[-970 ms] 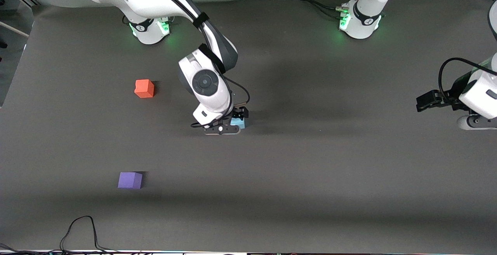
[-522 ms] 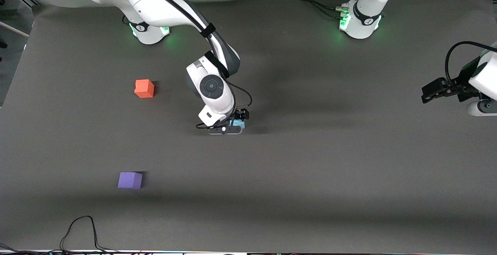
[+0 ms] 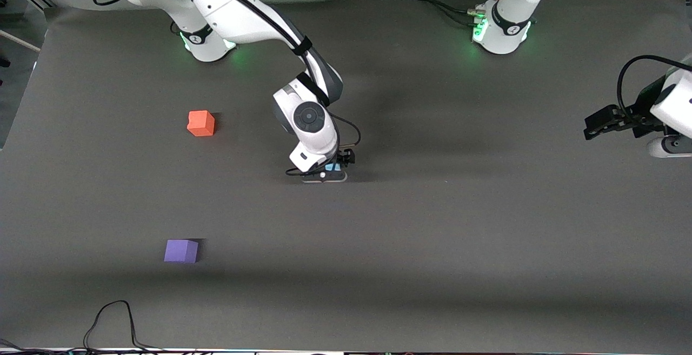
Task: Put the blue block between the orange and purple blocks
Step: 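Lower the right gripper onto the blue cube and grasp it, then carry the blue cube with the right gripper toward the orange cube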
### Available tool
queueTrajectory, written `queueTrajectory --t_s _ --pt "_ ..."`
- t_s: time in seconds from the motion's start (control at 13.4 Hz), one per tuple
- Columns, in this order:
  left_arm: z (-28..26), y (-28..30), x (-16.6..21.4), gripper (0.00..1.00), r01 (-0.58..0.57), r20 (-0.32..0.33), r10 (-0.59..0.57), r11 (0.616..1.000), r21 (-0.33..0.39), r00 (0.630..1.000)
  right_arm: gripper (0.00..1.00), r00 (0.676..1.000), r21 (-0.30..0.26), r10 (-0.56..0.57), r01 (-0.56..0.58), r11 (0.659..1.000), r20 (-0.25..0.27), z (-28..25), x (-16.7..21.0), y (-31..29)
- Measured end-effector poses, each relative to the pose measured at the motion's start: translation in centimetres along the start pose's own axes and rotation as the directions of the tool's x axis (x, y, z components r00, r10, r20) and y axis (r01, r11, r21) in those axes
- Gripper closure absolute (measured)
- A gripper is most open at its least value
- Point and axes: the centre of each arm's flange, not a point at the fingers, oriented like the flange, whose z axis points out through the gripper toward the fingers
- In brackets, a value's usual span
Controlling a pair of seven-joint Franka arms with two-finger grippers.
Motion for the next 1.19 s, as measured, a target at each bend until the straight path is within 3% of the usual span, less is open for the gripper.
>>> queueTrajectory --t_s 0.3,0.52,0.67,0.82,1.04,1.19 --pt "0.1 0.2 0.0 0.0 -0.004 0.004 0.004 1.0 0.001 1.0 0.44 1.0 0.002 0.003 -0.003 1.0 -0.006 -0.1 0.3 0.0" --pt "0.2 0.2 -0.1 0.0 -0.005 0.01 0.005 1.0 0.001 1.0 0.44 1.0 -0.01 0.01 -0.01 1.0 0.001 -0.8 0.9 0.3" --pt "0.3 0.2 -0.2 0.0 -0.005 0.017 0.005 1.0 0.003 1.0 0.44 0.999 -0.033 0.025 -0.024 0.999 0.029 -4.5 2.7 0.8" --pt "0.3 0.1 -0.2 0.0 -0.006 0.018 0.006 1.0 0.007 1.0 0.44 0.999 -0.037 0.014 -0.012 0.999 0.051 -12.6 4.8 1.1" --pt "0.3 0.1 -0.2 0.0 -0.007 0.019 0.007 1.0 0.01 1.0 0.44 0.999 -0.003 -0.002 0.002 1.0 0.044 -26.4 6.7 3.0" --pt "0.3 0.1 -0.2 0.0 -0.007 0.018 0.007 1.0 0.012 1.0 0.44 0.999 0.012 0.002 -0.003 1.0 0.034 -31.8 7.6 4.7"
